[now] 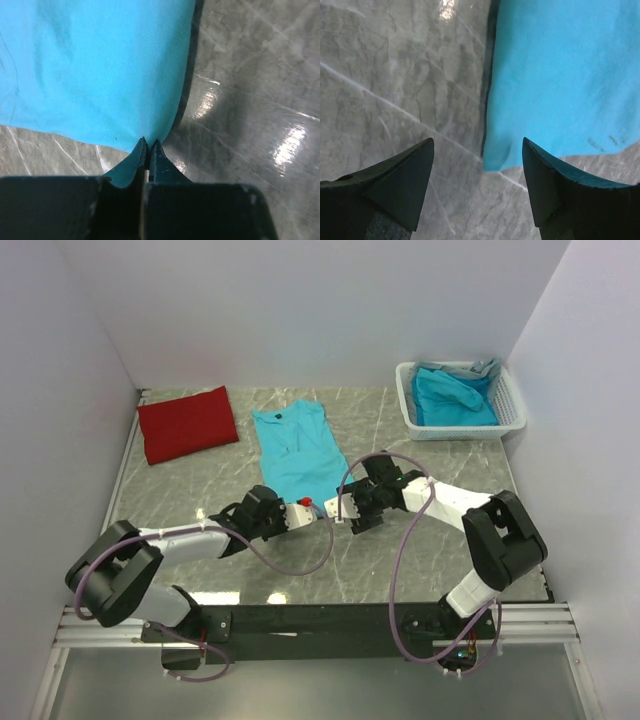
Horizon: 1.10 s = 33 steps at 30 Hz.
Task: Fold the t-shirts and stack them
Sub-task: Fold the tshirt
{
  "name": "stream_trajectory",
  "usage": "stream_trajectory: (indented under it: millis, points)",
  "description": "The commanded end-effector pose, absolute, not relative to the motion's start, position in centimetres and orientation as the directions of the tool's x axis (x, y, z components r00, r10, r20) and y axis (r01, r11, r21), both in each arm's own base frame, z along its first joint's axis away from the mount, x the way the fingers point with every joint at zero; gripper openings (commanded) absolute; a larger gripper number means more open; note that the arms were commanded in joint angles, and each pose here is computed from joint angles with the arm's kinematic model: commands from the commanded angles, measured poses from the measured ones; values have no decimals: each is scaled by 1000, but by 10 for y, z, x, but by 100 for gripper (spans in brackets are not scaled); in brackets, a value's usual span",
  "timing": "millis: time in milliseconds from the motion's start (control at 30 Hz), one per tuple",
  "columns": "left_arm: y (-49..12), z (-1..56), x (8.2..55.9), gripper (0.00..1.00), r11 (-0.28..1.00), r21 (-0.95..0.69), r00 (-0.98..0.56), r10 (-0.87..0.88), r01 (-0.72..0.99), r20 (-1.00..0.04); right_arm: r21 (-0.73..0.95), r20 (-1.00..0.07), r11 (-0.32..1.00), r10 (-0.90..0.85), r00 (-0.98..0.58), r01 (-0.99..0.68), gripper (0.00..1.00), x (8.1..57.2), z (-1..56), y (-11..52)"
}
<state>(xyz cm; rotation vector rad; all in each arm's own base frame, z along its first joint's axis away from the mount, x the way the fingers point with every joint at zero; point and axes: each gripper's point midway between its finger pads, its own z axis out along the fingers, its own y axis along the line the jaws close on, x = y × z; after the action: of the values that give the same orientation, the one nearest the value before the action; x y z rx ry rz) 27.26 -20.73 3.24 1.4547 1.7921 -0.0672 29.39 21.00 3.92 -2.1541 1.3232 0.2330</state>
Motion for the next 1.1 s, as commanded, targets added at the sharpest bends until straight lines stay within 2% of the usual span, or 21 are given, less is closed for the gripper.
stream_trajectory:
  millis: [0,267,400,433,500,533,633,700,767,1067]
  points:
    - [-213,40,262,0,297,418,41,773,859,-633,-446,-391,-334,-762,516,-830,77,307,39,219]
    - [-214,36,251,0,261,386,50,770,885,-636,-456,-336,-309,-809,482,-835,72,325,28,221]
    - [-215,31,250,0,247,379,55,773,892,-632,-441,-312,-323,-819,481,-837,62,326,19,221]
    - [-215,33,250,0,248,383,60,769,890,-636,-431,-311,-330,-819,481,-840,52,325,16,223]
    - [-215,33,248,0,245,381,64,765,891,-641,-410,-303,-343,-823,481,-845,40,321,12,221]
    - [-215,36,247,0,244,384,70,761,890,-645,-403,-299,-353,-821,486,-845,28,317,9,220]
    - [-218,39,240,0,226,364,80,747,904,-660,-395,-297,-393,-800,521,-830,10,305,8,215]
    - [-219,37,230,0,202,326,72,744,924,-665,-378,-288,-435,-784,550,-818,3,295,10,209]
    - [-227,45,223,0,182,302,84,717,936,-692,-357,-299,-453,-773,559,-817,0,278,14,201]
    - [-236,47,164,0,77,151,57,690,986,-721,-251,-387,-501,-732,561,-828,0,189,23,172]
